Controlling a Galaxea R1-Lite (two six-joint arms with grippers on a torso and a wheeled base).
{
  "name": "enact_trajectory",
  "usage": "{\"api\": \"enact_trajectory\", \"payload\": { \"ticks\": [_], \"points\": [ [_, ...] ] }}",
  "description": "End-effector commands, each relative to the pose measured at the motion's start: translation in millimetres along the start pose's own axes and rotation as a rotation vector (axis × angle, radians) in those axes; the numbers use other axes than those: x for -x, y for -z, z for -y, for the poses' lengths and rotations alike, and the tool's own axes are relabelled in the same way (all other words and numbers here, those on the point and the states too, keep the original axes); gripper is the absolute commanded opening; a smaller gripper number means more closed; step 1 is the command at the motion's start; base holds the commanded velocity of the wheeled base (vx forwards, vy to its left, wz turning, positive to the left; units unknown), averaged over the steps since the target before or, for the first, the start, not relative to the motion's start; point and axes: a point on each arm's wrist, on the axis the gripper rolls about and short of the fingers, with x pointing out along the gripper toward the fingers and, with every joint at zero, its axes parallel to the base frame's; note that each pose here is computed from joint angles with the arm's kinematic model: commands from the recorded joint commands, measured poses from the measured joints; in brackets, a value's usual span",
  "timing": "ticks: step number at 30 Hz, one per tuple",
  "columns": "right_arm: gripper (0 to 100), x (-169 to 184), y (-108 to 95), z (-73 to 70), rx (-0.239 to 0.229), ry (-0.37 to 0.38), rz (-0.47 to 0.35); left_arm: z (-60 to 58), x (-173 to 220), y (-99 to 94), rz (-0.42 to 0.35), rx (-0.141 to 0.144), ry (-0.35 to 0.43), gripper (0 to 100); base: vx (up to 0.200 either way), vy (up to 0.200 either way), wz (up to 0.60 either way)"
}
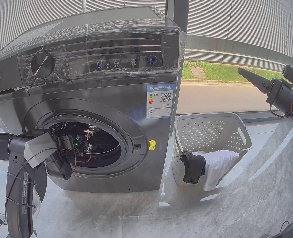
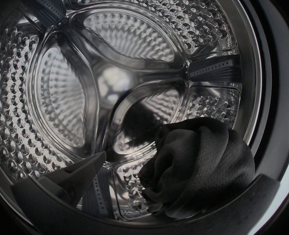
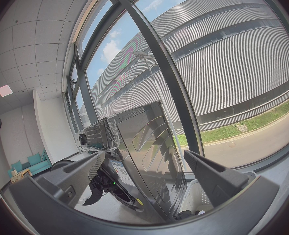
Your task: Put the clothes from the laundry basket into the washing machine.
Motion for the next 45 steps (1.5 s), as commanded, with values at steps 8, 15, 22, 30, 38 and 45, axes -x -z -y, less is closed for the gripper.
{"api": "enact_trajectory", "payload": {
  "ticks": [8, 15, 22, 30, 38, 45],
  "points": [
    [100, -1.0, 0.5, 0.7, -0.002, 0.0, -0.002, 17.6, -8.5, -33.6, 0.069, 0.322, -0.118, 100, 0.0, 0.0, 0.0],
    [100, 0.6, -1.4, -0.4, 0.0, -0.001, 0.005, 16.3, 5.9, -15.3, 0.083, -0.02, 0.11, 100, 0.0, 0.0, 0.0],
    [100, 1.0, -2.9, -1.1, 0.003, -0.002, 0.01, 26.6, 34.3, -13.5, 0.025, 0.0, 0.239, 100, 0.0, 0.0, 0.0],
    [100, 0.8, -3.3, -1.2, 0.002, -0.003, 0.011, 23.3, 66.3, -17.8, -0.049, 0.195, 0.285, 100, 0.0, 0.0, 0.0],
    [100, 0.7, -3.7, -1.3, 0.003, -0.005, 0.012, 11.9, 71.0, -41.0, -0.03, 0.381, 0.233, 100, 0.0, 0.0, 0.0],
    [100, 0.6, -3.6, -1.6, 0.003, -0.006, 0.012, 21.4, 59.2, -54.3, -0.032, 0.658, 0.009, 100, 0.0, 0.0, 0.0]
  ]
}}
